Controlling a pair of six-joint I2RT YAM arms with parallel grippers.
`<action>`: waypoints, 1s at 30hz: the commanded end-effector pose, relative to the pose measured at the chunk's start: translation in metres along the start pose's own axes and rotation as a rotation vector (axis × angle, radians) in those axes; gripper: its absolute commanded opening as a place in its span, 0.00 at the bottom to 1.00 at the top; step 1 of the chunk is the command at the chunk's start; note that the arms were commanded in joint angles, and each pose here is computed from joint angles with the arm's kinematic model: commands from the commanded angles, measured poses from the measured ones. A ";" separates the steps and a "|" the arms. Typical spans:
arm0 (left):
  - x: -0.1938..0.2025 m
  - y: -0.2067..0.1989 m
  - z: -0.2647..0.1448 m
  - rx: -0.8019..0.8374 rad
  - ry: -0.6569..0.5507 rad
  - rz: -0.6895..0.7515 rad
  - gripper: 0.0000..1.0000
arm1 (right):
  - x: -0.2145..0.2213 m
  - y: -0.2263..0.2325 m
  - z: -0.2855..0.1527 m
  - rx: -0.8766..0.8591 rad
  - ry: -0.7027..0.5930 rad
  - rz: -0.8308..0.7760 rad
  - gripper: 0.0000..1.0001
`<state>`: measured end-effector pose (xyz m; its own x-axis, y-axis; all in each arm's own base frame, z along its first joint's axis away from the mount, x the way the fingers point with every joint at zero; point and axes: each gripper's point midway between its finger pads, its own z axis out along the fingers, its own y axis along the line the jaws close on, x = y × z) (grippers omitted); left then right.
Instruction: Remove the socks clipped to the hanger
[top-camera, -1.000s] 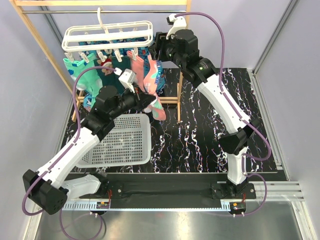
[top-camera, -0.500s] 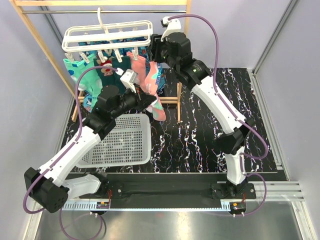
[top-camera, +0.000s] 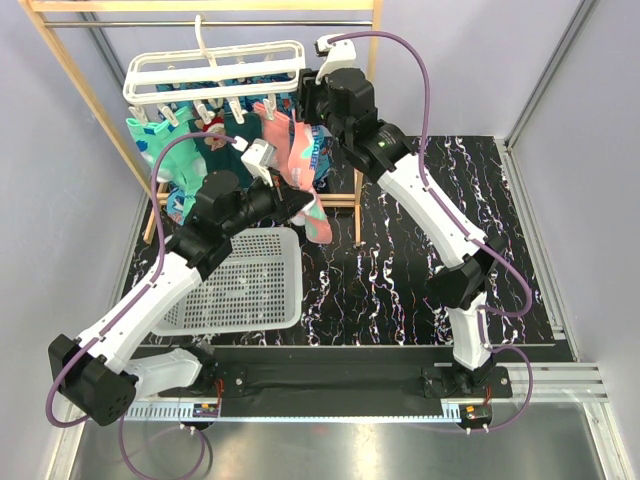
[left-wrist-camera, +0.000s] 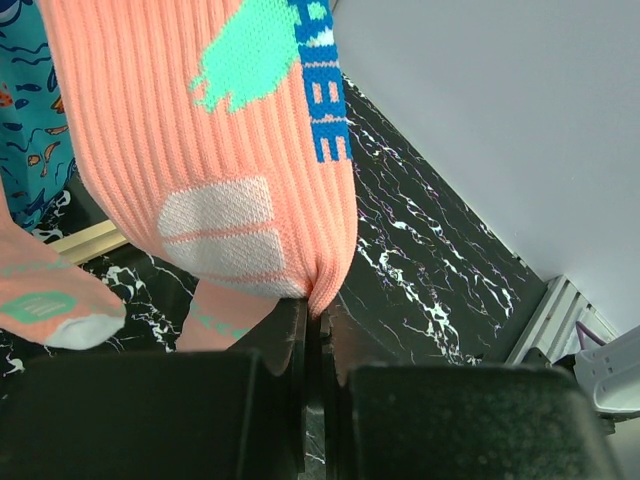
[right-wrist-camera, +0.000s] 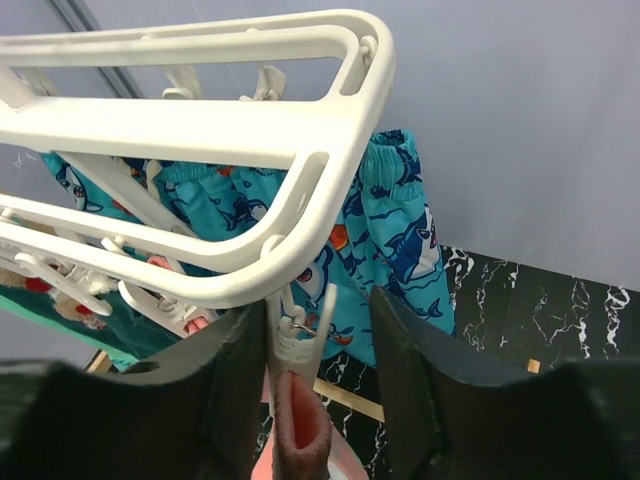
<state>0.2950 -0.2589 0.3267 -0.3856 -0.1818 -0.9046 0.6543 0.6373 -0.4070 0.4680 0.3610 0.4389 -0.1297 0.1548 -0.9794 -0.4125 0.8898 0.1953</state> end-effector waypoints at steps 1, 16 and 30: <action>-0.018 -0.008 0.001 0.022 -0.059 0.019 0.00 | -0.037 0.003 -0.010 0.016 -0.109 0.016 0.49; -0.016 -0.006 0.000 0.002 -0.058 0.004 0.00 | -0.044 0.007 -0.015 0.016 -0.127 0.015 0.39; -0.016 -0.008 0.001 0.009 -0.056 -0.012 0.00 | -0.056 0.000 -0.015 0.069 -0.182 0.037 0.00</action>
<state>0.2947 -0.2593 0.3252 -0.4006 -0.1923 -0.8959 0.6391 0.6420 -0.4236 0.4704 0.3573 0.4510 -0.0717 0.1742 -0.9821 -0.3642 0.9121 0.1884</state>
